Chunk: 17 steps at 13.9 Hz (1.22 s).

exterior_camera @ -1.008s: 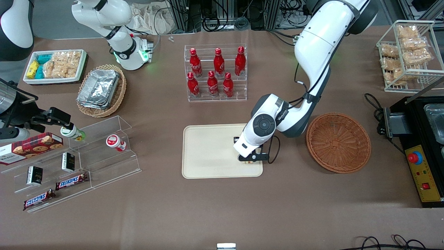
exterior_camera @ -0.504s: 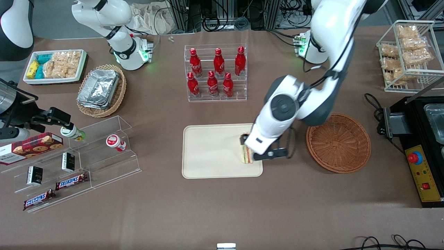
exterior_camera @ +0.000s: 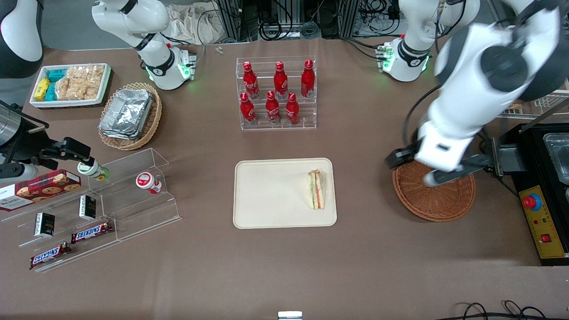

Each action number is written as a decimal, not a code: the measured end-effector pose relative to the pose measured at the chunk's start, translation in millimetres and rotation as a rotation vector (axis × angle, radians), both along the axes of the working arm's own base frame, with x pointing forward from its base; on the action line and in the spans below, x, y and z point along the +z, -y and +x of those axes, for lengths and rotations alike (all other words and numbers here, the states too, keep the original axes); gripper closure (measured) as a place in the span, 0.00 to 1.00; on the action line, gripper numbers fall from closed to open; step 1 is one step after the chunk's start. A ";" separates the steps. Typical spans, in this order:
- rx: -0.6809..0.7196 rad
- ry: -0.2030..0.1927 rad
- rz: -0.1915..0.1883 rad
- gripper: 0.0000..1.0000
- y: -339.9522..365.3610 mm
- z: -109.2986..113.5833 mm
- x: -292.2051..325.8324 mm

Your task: Place sandwich from basket to tray

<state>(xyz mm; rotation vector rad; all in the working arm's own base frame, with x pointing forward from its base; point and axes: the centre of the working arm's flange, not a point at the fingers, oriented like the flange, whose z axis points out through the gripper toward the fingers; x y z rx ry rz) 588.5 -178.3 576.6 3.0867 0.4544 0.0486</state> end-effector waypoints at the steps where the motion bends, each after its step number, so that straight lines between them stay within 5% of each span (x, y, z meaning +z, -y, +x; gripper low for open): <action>1: -0.037 -0.005 0.006 0.00 -24.1 -1.0 8.6; 8: -0.095 -0.048 0.010 0.00 -119.4 6.9 4.1; 14: -0.082 -0.066 0.015 0.00 -131.0 13.1 -7.0; 17: -0.032 -0.046 -0.028 0.00 -173.1 18.9 1.0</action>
